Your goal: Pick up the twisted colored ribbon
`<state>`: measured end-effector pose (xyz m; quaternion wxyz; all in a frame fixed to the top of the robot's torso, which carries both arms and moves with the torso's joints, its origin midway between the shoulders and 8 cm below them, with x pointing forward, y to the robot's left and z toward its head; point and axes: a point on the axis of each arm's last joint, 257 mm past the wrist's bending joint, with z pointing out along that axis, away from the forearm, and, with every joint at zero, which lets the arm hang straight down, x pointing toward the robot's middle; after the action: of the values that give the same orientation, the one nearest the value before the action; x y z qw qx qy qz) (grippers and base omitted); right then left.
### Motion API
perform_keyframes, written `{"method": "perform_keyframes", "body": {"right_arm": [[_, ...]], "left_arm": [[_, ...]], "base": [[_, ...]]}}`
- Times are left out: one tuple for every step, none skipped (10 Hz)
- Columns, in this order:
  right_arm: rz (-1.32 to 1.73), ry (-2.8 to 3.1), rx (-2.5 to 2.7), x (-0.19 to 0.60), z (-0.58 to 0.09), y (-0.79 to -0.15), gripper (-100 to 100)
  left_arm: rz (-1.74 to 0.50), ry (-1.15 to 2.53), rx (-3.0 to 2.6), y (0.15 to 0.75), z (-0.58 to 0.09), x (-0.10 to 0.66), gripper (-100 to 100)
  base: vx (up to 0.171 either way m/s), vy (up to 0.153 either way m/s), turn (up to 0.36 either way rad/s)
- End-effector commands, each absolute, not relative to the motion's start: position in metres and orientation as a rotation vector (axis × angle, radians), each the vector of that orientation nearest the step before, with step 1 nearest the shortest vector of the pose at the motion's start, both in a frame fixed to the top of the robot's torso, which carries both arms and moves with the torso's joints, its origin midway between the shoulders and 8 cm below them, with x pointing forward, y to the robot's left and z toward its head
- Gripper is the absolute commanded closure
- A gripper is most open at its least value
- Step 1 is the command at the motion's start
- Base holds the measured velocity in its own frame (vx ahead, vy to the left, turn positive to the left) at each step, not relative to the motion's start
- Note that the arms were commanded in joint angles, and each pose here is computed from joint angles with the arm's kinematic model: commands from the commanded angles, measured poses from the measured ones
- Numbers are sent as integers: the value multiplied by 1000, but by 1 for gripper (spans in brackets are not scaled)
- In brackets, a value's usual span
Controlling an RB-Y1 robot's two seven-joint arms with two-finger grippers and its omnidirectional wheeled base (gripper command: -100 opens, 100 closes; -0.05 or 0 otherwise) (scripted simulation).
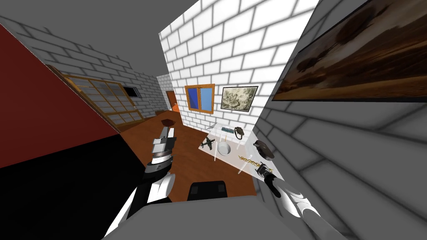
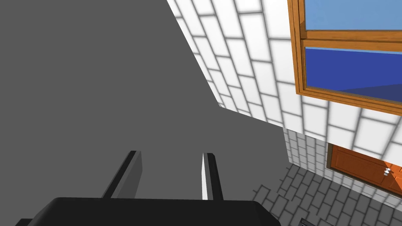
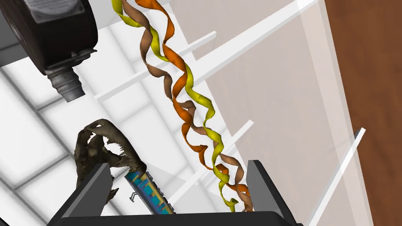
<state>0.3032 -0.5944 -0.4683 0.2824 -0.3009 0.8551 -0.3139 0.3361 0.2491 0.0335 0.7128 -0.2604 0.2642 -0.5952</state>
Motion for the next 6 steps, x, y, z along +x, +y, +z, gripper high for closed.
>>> {"method": "perform_keyframes", "body": {"right_arm": [[-873, 2305, -831, 297, -474, -601, -100], [-908, 2322, -867, 287, -478, -610, -100], [-937, 2337, -900, 278, -481, -618, -100], [-960, 2351, -928, 270, -484, -624, -100], [-976, 2362, -951, 263, -487, -628, -100], [-985, 2378, -976, 254, -493, -631, -100]], "left_arm": [[-1319, 586, -577, 249, 33, 336, 0], [-1319, 585, -577, 249, 33, 336, 0], [-1319, 586, -577, 249, 33, 336, 0], [-1319, 586, -577, 249, 33, 336, 0], [-1319, 586, -577, 249, 33, 336, 0], [-1319, 586, -577, 249, 33, 336, 0]], "base": [[84, 12, 23], [59, 6, 43], [72, 11, 89], [71, 9, 69], [66, 8, 43], [64, 11, 46]]}}
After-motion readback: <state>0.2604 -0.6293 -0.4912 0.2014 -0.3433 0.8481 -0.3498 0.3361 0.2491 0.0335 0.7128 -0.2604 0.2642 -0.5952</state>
